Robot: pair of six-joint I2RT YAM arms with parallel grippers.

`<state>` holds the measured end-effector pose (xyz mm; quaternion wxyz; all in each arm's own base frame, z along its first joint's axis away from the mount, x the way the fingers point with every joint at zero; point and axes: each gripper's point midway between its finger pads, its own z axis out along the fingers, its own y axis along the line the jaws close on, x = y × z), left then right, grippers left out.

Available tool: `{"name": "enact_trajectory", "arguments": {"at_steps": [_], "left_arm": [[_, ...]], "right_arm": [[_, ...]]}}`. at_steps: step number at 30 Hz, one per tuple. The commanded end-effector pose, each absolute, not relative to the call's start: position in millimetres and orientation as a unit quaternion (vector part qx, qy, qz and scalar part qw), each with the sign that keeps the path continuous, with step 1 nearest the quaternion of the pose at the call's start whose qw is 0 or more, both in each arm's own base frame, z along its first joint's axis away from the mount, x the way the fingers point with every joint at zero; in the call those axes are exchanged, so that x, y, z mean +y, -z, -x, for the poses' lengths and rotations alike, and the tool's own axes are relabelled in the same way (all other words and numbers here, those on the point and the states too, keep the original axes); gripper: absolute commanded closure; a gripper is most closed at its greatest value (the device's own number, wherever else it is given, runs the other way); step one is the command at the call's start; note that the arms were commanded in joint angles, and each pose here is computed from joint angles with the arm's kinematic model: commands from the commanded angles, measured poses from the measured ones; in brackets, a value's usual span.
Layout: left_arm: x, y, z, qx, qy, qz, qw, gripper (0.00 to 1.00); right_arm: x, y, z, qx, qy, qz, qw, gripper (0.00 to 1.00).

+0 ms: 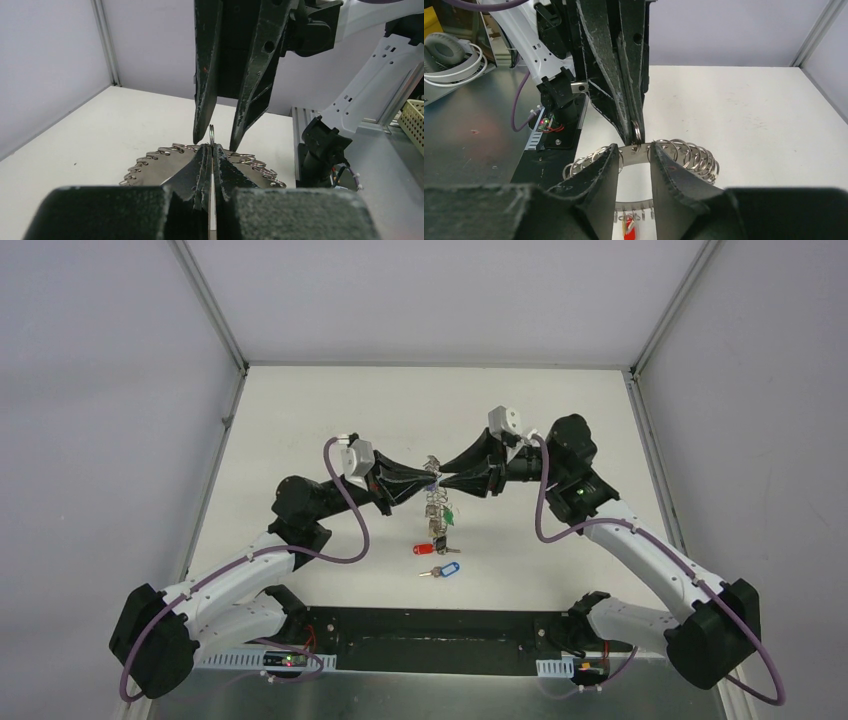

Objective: Put the keys on the keyring

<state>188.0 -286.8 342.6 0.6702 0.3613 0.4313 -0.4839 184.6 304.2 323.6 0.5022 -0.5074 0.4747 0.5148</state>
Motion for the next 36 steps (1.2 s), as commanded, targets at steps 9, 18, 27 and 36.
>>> {"name": "enact_trajectory", "arguments": {"at_steps": [9,18,27,36], "left_arm": [[-282,-375,-175,0.376,0.493,-0.360,0.697,1.00],[-283,-373,-175,0.379,0.491,-0.368,0.692,1.00],[-279,-367,-173,0.397,0.475,-0.377,0.689,0.51],[-251,-357,-163,0.436,0.388,-0.418,0.696,0.37]], "right_arm": [[311,-342,-186,0.455,-0.522,0.505,0.515,0.80],[313,-346,-182,0.445,-0.532,0.508,0.511,0.94],[311,-345,-183,0.449,-0.528,0.504,0.516,1.00],[307,-336,-177,0.455,-0.516,0.525,0.501,1.00]]}}
